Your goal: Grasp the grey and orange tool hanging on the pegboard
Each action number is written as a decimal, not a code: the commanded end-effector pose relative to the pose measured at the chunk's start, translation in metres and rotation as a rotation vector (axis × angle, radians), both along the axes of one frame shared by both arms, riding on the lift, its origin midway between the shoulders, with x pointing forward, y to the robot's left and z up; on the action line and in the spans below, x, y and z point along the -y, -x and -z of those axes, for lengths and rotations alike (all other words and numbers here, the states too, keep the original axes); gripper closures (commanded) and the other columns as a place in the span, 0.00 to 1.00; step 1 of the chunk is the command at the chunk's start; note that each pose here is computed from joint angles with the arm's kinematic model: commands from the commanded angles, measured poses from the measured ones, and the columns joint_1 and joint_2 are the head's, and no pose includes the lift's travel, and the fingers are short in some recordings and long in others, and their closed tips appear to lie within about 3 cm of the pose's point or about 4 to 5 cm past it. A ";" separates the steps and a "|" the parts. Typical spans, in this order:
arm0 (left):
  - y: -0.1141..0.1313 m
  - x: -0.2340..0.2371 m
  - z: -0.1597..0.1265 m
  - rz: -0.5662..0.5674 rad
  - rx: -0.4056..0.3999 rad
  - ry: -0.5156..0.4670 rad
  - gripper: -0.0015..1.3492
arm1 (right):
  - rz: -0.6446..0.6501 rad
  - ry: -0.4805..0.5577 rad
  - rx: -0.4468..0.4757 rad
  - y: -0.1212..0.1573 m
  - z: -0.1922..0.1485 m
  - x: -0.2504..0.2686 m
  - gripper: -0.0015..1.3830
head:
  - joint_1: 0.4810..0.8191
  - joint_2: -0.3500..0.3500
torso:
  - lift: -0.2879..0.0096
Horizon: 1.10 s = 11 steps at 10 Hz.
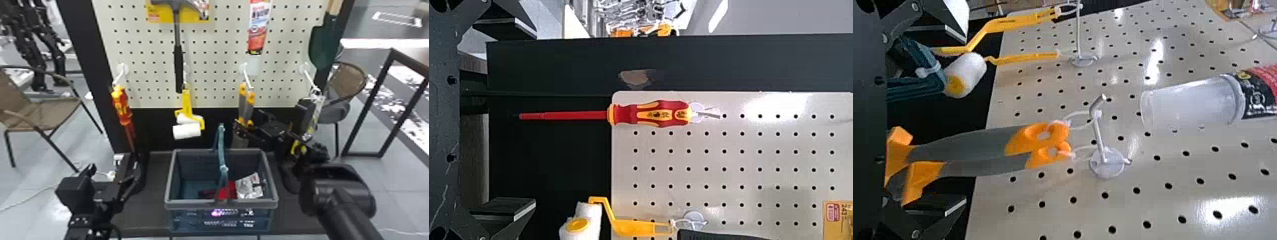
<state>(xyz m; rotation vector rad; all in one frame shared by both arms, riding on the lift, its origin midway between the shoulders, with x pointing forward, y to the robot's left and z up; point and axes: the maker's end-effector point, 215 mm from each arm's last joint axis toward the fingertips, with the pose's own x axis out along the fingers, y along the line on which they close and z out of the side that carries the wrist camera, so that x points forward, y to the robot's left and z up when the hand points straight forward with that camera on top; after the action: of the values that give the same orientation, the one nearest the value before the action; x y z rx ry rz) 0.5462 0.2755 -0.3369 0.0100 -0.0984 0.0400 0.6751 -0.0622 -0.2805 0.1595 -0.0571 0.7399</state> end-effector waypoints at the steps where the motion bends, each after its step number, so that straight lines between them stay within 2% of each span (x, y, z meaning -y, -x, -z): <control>1: -0.002 0.003 0.000 0.005 0.002 0.002 0.09 | -0.035 0.017 0.026 -0.005 -0.011 -0.011 0.13 | 0.20 0.50 | 0.63; 3: -0.004 0.007 0.002 0.013 0.000 0.006 0.09 | -0.129 0.039 0.052 -0.004 -0.020 -0.028 0.13 | 0.20 0.50 | 0.63; 5: -0.005 0.009 0.005 0.015 -0.005 0.008 0.09 | -0.159 0.023 0.043 -0.002 -0.020 -0.038 0.14 | 0.20 0.50 | 0.63; 6: -0.005 0.011 0.005 0.017 -0.006 0.010 0.09 | -0.172 0.018 0.024 -0.001 -0.014 -0.039 0.28 | 0.20 0.50 | 0.63; 7: -0.007 0.012 0.003 0.019 -0.001 0.010 0.09 | -0.167 0.006 0.012 -0.002 -0.007 -0.035 0.62 | 0.20 0.50 | 0.63; 8: -0.007 0.011 0.002 0.019 0.001 0.011 0.09 | -0.159 -0.011 0.005 -0.002 -0.004 -0.033 0.75 | 0.20 0.50 | 0.63; 11: -0.006 0.011 0.003 0.020 0.001 0.014 0.09 | -0.149 -0.017 0.009 -0.003 -0.003 -0.029 0.76 | 0.20 0.50 | 0.63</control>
<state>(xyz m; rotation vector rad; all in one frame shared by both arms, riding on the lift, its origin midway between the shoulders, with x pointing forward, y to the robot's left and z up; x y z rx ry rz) 0.5528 0.2644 -0.3395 -0.0041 -0.0990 0.0208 0.6777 -0.0326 -0.2775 0.1766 -0.0589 0.8905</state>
